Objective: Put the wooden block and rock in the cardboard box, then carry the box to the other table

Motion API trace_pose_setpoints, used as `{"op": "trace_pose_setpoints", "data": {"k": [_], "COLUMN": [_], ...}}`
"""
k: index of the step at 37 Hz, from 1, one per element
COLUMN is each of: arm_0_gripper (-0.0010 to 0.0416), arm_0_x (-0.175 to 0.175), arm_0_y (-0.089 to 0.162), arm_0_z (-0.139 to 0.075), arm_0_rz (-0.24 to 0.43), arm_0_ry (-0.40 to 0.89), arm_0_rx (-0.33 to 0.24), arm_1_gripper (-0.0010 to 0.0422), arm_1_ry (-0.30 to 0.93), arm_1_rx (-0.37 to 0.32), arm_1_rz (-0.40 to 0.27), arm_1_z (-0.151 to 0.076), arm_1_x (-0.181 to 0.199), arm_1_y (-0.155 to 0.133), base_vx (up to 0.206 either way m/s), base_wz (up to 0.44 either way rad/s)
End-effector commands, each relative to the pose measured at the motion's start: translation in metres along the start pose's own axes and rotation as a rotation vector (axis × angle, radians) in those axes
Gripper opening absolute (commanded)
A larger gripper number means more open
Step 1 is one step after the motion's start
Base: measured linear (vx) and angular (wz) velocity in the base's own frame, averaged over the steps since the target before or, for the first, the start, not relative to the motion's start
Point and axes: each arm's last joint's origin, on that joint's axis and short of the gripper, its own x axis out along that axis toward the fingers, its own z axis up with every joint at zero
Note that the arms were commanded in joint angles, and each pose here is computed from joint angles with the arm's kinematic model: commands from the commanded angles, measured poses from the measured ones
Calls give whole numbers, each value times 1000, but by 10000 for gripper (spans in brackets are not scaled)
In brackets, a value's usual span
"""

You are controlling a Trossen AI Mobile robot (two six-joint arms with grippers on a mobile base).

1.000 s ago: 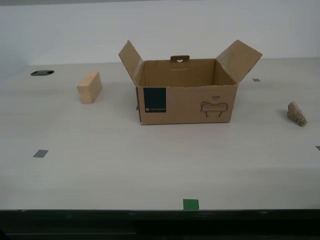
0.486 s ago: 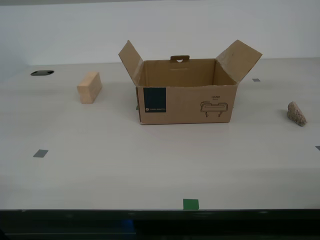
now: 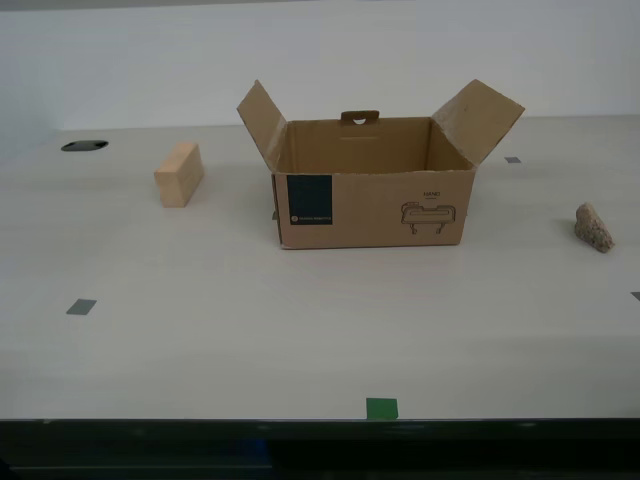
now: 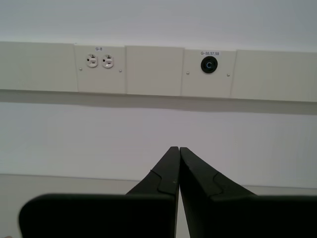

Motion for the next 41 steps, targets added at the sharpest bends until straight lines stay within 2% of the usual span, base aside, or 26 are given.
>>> {"op": "trace_pose_setpoints", "data": {"k": [1,41], "arm_0_gripper": [0,0], "arm_0_x": [0,0], "arm_0_y": [0,0], "arm_0_z": [1,1], "arm_0_rz": [-1,-1], "arm_0_ry": [-4,-4], "arm_0_rx": [-1,-1], "arm_1_gripper": [0,0], "arm_1_ry": [-6,-6], "arm_1_rx": [2,14], "arm_1_rz": [-3,-3], "arm_1_z": [1,1], "arm_1_x": [0,0], "arm_1_y": [0,0], "base_vx": [0,0], "base_wz": [0,0]}}
